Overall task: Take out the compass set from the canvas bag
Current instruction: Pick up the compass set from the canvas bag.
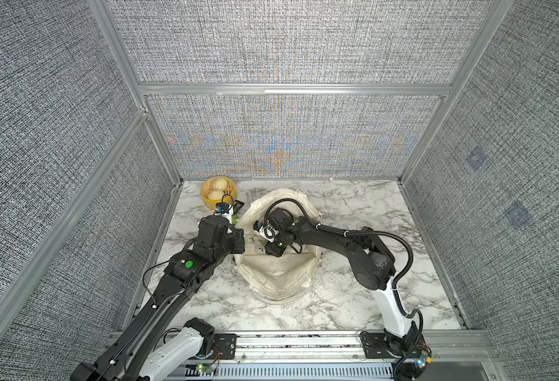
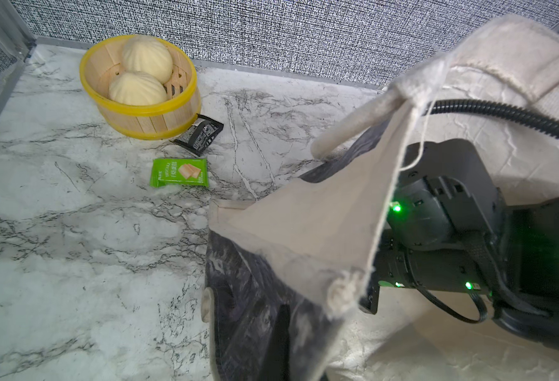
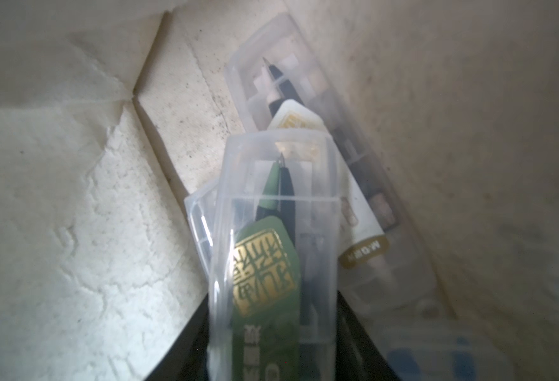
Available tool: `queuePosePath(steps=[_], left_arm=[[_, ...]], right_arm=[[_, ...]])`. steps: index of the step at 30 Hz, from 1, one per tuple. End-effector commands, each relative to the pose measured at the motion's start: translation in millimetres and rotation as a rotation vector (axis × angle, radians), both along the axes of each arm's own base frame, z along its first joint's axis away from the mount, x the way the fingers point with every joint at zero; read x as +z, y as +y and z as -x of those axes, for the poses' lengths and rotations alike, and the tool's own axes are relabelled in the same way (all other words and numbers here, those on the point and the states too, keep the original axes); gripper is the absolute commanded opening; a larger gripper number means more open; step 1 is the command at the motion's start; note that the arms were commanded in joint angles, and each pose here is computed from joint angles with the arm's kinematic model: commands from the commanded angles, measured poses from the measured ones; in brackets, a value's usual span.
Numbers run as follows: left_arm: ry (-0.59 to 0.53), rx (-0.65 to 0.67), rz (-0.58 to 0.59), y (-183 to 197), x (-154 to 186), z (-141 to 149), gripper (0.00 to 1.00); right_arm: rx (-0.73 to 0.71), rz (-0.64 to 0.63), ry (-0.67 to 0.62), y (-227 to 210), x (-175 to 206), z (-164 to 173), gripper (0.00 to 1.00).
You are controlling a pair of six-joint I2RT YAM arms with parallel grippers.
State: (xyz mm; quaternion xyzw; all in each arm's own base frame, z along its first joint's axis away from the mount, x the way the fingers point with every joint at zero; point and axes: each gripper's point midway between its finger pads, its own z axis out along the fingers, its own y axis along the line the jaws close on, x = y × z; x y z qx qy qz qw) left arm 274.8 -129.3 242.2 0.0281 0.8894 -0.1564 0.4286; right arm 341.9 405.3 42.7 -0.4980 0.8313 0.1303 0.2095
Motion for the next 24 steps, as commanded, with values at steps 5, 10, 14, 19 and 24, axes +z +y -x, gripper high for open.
queuePosePath(steps=[5, 10, 14, 19, 24], left_arm=[[0.006, 0.003, -0.018, 2, 0, 1, 0.0], [0.0, 0.004, -0.014, 2, 3, -1, 0.0], [-0.004, 0.0, -0.007, 0, 6, -2, 0.0], [-0.009, 0.003, -0.011, 1, 10, -2, 0.0], [-0.01, 0.008, -0.009, 1, 11, -4, 0.0]], right_arm=[[-0.041, 0.017, -0.009, -12, 24, 8, 0.36], [-0.049, 0.0, -0.039, -15, 46, 12, 0.35], [-0.047, -0.015, -0.056, -18, 66, 20, 0.34], [-0.036, -0.026, -0.05, -25, 92, 39, 0.34], [-0.006, -0.067, -0.049, -30, 131, 64, 0.34]])
